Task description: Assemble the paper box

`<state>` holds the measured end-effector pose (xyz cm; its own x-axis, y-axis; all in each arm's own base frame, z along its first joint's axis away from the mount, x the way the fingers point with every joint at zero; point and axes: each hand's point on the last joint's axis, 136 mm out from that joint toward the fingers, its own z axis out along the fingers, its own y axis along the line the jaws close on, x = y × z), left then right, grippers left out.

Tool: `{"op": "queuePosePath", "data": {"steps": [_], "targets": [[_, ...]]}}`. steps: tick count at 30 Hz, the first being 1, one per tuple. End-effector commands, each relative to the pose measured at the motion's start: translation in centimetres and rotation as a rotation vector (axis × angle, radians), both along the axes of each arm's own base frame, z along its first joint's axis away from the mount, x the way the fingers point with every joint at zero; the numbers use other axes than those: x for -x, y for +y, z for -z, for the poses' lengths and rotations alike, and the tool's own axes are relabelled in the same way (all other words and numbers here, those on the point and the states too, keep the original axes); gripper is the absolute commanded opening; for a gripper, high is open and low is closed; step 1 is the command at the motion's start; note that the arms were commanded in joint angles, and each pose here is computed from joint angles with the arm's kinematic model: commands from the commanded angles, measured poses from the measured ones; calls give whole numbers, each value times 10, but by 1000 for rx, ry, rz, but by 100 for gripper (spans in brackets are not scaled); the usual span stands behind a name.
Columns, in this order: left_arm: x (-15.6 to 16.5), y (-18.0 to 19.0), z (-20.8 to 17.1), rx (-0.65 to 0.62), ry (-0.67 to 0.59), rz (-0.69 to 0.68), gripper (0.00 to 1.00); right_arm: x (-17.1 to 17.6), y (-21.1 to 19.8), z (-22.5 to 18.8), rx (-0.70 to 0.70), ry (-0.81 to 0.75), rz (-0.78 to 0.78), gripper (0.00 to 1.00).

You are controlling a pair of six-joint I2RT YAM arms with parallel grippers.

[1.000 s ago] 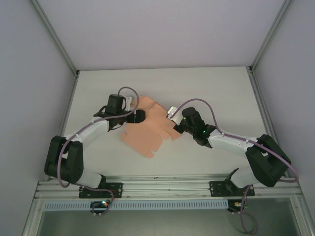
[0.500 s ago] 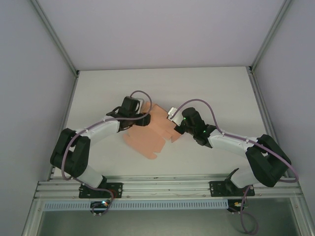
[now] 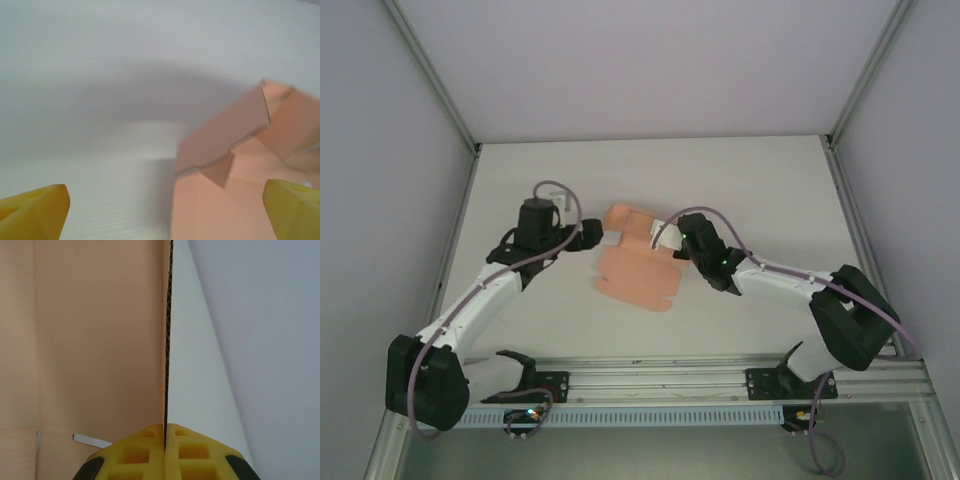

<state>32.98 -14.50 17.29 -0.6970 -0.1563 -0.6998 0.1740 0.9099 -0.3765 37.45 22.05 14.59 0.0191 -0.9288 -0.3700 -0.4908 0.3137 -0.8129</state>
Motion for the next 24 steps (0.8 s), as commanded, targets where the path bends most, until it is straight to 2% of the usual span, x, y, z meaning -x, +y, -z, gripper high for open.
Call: {"op": "queuePosePath", "data": {"steps": [1,5,9,13,16,20,24], "targets": [[-9,32,21,13,90,-154,100,-7,8,2,167,-132,-46,0],[-35,44,25,10,57,-206,100,-12,20,4,242,-261,-53,0],[-51,31,40,26,68,-141,100,-13,27,10,276,-317,-60,0],[-51,16,70,36,107,-78,100,-10,30,10,248,-319,-59,0],[-49,8,86,72,121,-46,90,-6,32,9,248,-319,-71,0],[-52,-8,85,120,59,28,75,1,34,11,256,-312,-96,0],[-42,-39,83,121,-3,198,61,0,31,13,266,-313,-77,0]]}}
